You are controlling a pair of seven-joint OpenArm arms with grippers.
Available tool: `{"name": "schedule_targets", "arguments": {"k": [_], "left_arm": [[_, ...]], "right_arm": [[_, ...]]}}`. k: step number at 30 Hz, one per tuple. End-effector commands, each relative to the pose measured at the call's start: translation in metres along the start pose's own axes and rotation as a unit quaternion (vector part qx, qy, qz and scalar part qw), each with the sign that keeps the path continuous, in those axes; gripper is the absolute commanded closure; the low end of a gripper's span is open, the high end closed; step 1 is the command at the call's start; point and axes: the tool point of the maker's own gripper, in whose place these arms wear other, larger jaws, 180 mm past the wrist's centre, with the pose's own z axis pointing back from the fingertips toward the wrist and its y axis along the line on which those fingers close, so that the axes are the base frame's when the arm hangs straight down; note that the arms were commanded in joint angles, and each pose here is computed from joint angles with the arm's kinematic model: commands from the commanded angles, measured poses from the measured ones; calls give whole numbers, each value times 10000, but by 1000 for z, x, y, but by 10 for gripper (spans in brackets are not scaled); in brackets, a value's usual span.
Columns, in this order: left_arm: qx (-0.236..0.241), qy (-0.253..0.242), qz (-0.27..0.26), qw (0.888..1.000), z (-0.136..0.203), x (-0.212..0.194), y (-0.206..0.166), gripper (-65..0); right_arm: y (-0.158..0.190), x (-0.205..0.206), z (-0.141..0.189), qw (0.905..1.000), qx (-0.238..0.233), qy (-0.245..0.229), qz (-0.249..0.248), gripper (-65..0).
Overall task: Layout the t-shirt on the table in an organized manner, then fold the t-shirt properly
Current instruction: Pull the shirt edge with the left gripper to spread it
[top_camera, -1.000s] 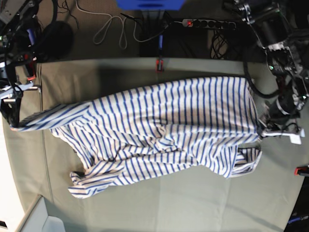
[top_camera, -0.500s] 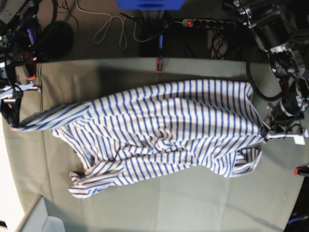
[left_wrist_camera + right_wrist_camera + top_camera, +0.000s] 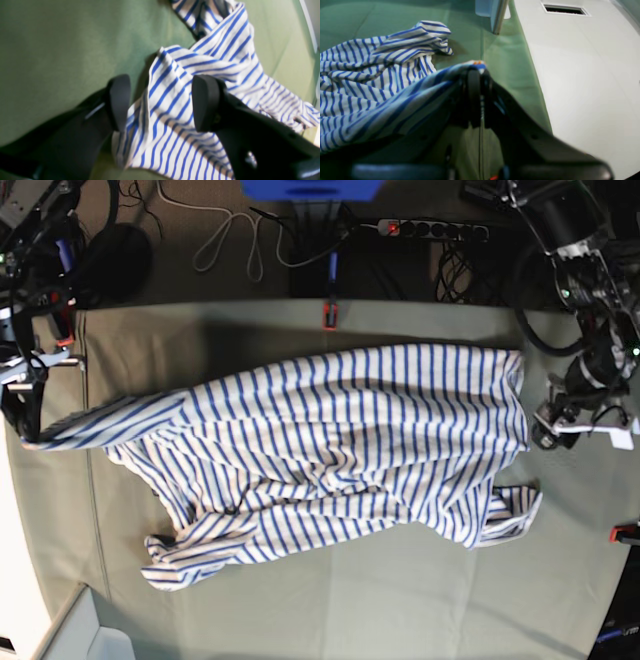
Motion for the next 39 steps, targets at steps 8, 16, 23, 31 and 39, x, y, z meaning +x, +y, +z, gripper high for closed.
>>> {"name": "schedule_targets", "arguments": {"k": [8,16,23,31,39], "left_arm": [[217,183,7,9996,16,-33,24,-371],[375,699,393,9961,4,-77,39,-373],[324,794,403,9955,-3,-81,34,-369],[122,970,148,9951,-10,-90,14,-176],[46,618,2,9981,-4,-71,8,0]], "right_arm": [[8,16,-1,9994,168,-299,35,0],[10,16,-2,9993,198,-302,25,0],[10,16,-2,9993,198,-302,25,0],[9,16,-2,9994,176,-299,26,0],[6,16,-1,9994,154,-298,43,0]]}}
